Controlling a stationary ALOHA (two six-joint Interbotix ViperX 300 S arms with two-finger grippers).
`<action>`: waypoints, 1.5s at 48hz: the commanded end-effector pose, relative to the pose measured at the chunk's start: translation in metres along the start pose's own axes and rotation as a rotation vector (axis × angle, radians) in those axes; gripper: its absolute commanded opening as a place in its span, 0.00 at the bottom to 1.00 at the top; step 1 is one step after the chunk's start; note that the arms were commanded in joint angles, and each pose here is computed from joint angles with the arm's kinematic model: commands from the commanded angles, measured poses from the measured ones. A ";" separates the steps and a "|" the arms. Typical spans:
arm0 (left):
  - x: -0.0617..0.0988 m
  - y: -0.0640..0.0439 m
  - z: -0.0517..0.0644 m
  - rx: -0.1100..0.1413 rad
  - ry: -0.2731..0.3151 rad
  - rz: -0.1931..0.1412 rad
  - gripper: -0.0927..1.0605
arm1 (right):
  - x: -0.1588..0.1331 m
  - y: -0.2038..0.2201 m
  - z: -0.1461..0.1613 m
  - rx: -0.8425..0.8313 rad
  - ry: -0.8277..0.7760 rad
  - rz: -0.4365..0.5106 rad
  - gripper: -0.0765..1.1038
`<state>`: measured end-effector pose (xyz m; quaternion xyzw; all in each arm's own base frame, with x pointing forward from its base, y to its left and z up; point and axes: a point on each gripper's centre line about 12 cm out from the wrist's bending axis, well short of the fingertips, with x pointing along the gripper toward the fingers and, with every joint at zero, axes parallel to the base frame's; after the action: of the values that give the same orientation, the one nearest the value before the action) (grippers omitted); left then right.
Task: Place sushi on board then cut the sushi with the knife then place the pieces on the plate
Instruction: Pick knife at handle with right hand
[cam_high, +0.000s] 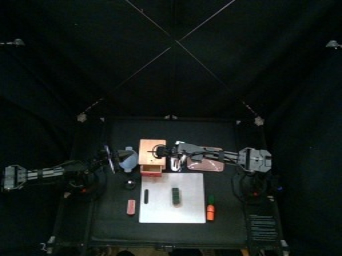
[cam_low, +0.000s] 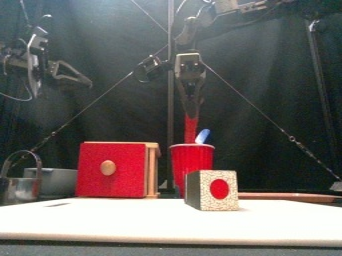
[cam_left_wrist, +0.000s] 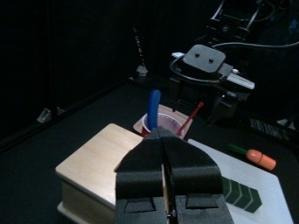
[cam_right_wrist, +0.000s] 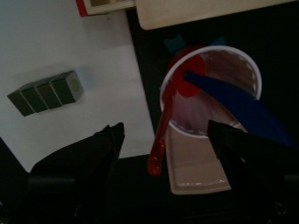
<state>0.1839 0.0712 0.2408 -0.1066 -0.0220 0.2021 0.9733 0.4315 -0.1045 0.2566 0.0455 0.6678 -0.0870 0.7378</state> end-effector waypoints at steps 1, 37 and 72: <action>0.001 0.000 0.003 0.004 -0.012 0.003 0.10 | -0.015 -0.001 0.005 -0.001 -0.006 -0.011 0.94; -0.002 0.003 -0.007 0.005 0.012 0.008 0.10 | -0.007 0.004 0.005 0.043 0.063 -0.028 0.86; -0.006 0.009 -0.016 0.004 0.034 0.032 0.10 | -0.006 0.008 0.016 0.044 0.054 -0.041 0.57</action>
<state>0.1755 0.0720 0.2187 -0.1117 0.0047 0.2136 0.9705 0.4476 -0.0992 0.2457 0.0498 0.7035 -0.1135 0.6998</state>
